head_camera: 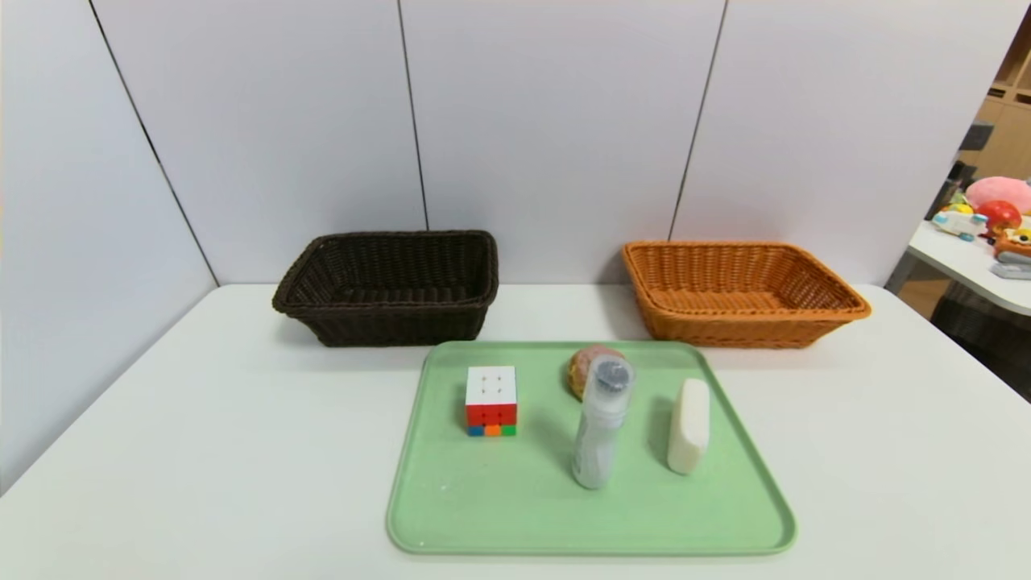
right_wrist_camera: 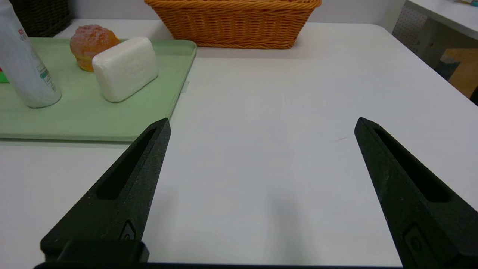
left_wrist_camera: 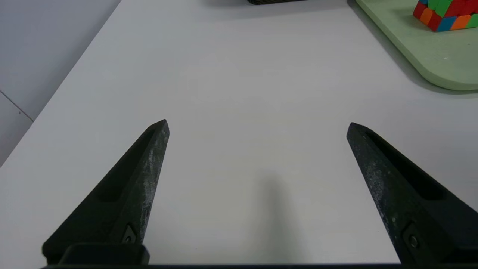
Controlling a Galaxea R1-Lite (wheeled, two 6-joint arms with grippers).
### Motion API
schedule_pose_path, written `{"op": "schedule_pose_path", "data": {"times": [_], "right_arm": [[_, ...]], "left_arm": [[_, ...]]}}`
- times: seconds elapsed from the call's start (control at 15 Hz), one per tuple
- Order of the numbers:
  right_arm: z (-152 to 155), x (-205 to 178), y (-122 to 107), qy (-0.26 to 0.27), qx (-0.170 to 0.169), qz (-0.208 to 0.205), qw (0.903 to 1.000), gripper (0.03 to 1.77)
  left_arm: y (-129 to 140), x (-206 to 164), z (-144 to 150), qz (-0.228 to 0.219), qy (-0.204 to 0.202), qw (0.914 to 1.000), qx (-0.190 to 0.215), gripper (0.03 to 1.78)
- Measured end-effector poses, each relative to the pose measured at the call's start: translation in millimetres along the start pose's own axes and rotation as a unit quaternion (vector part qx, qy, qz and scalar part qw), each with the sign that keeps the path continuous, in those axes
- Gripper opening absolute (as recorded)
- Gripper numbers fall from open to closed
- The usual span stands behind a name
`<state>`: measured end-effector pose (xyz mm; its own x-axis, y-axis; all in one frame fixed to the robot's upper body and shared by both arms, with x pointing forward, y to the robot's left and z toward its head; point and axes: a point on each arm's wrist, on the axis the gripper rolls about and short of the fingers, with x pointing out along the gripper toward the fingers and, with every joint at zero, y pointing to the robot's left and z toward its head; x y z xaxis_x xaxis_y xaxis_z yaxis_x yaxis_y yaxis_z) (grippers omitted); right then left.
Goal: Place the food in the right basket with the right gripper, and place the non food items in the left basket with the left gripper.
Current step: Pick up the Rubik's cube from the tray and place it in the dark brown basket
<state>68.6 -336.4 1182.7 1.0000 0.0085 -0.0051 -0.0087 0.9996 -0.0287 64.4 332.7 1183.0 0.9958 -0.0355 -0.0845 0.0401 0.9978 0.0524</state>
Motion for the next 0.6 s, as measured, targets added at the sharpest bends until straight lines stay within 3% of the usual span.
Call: {"op": "schedule_pose_path", "data": {"times": [0.2, 0.6], "right_arm": [[10, -4, 0, -0.011, 0.002, 0.003, 0.9999, 1.7], [31, -17, 0, 0.036, 0.004, 0.03, 0.9989, 1.7]], "left_arm": [[0, -7, 5, -0.003, 0.031, 0.9995, 0.003, 1.69], [1, -16, 41, -0.02, 0.046, 0.9987, -0.001, 1.69]]}}
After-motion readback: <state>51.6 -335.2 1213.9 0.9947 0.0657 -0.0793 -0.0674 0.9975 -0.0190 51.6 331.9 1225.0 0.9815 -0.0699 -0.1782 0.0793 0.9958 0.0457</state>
